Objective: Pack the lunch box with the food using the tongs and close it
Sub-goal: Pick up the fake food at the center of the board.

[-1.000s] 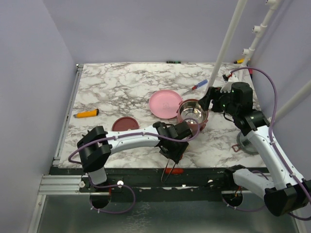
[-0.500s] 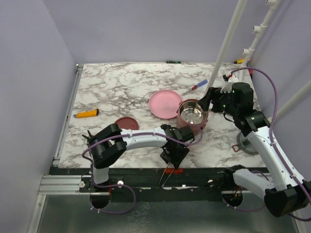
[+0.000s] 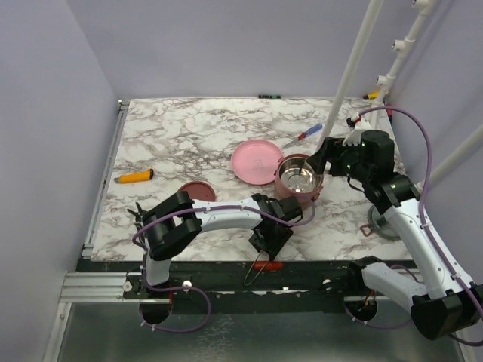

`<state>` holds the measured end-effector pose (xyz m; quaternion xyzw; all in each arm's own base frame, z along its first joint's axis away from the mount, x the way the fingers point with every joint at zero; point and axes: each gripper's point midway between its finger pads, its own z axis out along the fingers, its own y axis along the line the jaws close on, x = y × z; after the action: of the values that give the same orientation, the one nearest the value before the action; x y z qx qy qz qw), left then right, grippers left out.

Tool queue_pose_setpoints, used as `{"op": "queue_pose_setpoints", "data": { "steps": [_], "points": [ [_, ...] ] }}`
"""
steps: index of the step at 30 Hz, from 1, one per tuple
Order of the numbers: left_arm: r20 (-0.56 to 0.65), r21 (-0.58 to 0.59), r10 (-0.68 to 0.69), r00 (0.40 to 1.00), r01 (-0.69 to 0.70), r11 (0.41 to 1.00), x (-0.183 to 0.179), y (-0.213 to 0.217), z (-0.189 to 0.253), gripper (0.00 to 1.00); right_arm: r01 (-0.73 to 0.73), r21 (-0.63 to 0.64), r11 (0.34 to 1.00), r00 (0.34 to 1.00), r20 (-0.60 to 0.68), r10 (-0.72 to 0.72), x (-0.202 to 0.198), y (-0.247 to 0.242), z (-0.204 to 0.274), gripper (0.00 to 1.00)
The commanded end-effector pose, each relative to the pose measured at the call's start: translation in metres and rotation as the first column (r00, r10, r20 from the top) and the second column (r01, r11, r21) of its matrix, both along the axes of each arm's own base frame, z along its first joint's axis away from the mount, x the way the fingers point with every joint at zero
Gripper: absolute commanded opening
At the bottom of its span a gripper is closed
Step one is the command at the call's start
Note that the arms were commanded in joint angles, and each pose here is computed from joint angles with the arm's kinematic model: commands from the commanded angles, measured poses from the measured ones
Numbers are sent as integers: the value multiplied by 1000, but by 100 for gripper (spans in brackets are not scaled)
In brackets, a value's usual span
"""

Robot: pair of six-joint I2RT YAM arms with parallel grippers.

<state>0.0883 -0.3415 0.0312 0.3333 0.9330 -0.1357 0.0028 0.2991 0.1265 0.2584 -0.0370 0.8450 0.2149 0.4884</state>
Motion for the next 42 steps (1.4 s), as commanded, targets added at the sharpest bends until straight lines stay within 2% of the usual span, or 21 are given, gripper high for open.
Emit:
{"op": "queue_pose_setpoints", "data": {
  "steps": [1, 4, 10, 17, 22, 27, 34, 42],
  "points": [
    [87, -17, 2, 996, 0, 1000, 18, -9, 1, 50, -15, 14, 1000, 1000, 11, 15, -1, 2, 0, 77],
    [85, -22, -18, 996, 20, 1000, 20, -14, 1, 49, -18, 18, 1000, 1000, 6, 18, -1, 3, -1, 77],
    [101, -38, -21, 995, 25, 999, 24, -19, 8, 31, -19, 26, 999, 1000, 4, 19, -4, 4, -2, 77],
    [137, -85, -22, 990, 34, 996, 26, -18, 39, 23, 4, 31, 1000, 1000, 8, -4, -5, 0, -2, 77],
    [140, -123, -64, 988, 82, 989, 18, -9, 64, 21, 59, 11, 998, 997, 48, -59, -3, -11, 8, 77],
    [166, -87, -124, 978, 140, 986, 11, 21, 84, 21, 133, -4, 991, 988, 84, -132, 1, -24, 18, 78],
    [140, -71, -175, 975, 186, 980, -6, 53, 118, 21, 200, -30, 979, 976, 93, -197, 9, -35, 25, 78],
    [272, -181, -98, 957, 152, 972, 39, 21, 184, 21, 197, -19, 980, 976, 97, -194, 8, -34, 30, 78]
  ]
}}
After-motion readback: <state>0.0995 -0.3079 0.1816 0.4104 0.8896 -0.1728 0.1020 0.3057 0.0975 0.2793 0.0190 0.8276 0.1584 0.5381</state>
